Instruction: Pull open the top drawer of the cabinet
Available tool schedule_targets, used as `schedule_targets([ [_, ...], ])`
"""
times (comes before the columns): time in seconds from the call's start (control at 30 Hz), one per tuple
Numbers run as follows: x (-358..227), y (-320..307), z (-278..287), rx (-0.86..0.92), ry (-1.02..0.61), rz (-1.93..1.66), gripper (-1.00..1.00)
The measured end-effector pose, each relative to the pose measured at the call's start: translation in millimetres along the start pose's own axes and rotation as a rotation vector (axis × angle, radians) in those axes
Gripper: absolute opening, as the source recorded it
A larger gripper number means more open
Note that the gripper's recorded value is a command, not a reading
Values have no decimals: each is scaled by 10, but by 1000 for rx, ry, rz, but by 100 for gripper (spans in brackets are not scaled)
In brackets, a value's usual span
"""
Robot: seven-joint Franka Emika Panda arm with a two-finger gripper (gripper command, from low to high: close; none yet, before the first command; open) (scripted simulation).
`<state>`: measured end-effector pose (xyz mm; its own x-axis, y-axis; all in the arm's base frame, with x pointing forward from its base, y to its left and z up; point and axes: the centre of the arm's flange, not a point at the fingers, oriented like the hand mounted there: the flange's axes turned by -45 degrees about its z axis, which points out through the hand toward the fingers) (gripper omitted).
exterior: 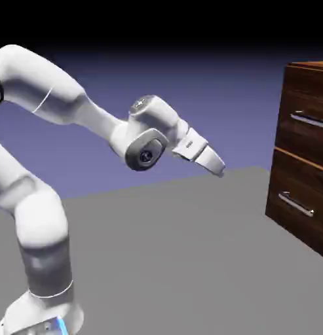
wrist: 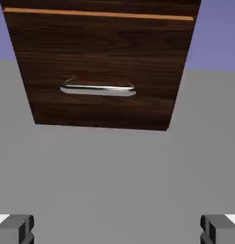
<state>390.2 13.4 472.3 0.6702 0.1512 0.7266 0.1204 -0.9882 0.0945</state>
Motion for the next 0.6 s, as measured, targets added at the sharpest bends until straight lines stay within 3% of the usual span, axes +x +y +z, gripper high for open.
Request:
schedule_targets([
  [0.3,740,-424,-777,11,221,-708,0],
  [0.6,1222,-549,-1626,-133,441,-1333,0],
])
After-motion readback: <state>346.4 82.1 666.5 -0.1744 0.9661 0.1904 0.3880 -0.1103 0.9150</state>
